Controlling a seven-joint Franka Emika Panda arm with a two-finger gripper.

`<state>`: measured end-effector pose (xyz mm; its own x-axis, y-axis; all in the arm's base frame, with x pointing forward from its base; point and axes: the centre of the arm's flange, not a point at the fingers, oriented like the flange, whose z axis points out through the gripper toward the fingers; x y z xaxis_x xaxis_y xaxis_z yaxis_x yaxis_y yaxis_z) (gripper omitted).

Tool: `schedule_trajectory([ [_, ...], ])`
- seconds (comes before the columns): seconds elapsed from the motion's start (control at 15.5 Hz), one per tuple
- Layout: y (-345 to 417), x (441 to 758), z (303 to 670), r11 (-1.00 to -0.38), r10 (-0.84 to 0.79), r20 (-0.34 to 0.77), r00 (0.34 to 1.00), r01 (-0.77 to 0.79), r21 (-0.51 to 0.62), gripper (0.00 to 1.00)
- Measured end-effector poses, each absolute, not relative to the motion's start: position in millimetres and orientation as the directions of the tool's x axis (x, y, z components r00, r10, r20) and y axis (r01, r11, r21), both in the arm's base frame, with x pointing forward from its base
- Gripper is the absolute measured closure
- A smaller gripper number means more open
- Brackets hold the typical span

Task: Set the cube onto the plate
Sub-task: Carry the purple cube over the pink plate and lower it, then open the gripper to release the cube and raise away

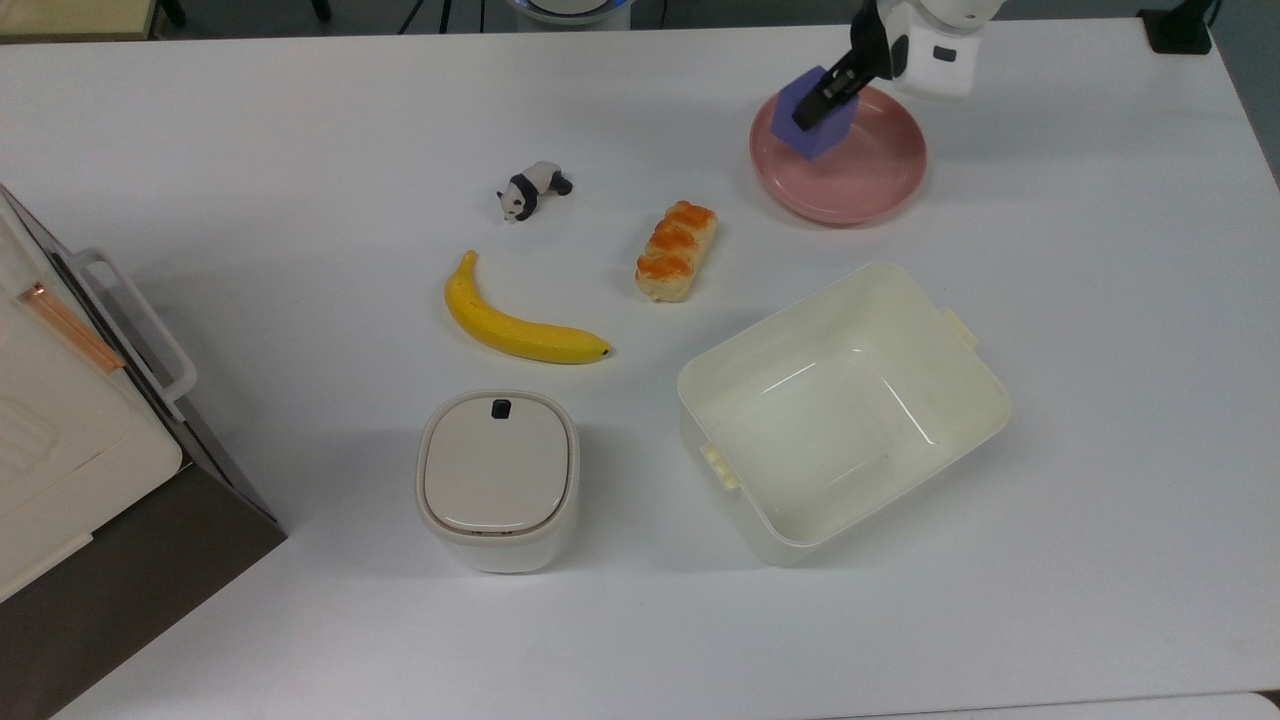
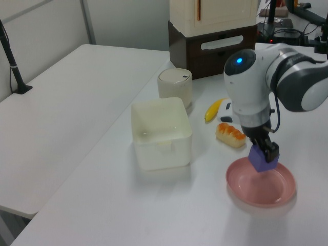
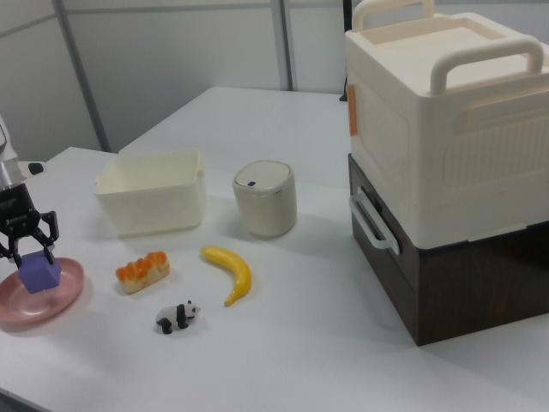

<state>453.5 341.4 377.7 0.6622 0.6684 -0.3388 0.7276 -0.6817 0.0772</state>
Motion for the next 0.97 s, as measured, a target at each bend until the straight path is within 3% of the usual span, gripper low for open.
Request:
schedule_trajectory([
  [0.26,354.2,460.7,365.5,-0.700,0.668,-0.288,0.686,0.711,0.067,0.34],
  [0.39,359.5,466.1,368.2,-0.731,0.639,-0.272,0.719,0.678,0.075,0.21],
  [0.52,363.5,470.9,376.8,-0.757,0.614,-0.248,0.750,0.648,0.086,0.01],
  [0.71,363.9,483.2,396.1,-0.799,0.568,-0.201,0.799,0.593,0.101,0.00],
  [0.97,304.7,538.7,432.8,-0.881,0.446,-0.131,0.885,0.460,0.112,0.00],
])
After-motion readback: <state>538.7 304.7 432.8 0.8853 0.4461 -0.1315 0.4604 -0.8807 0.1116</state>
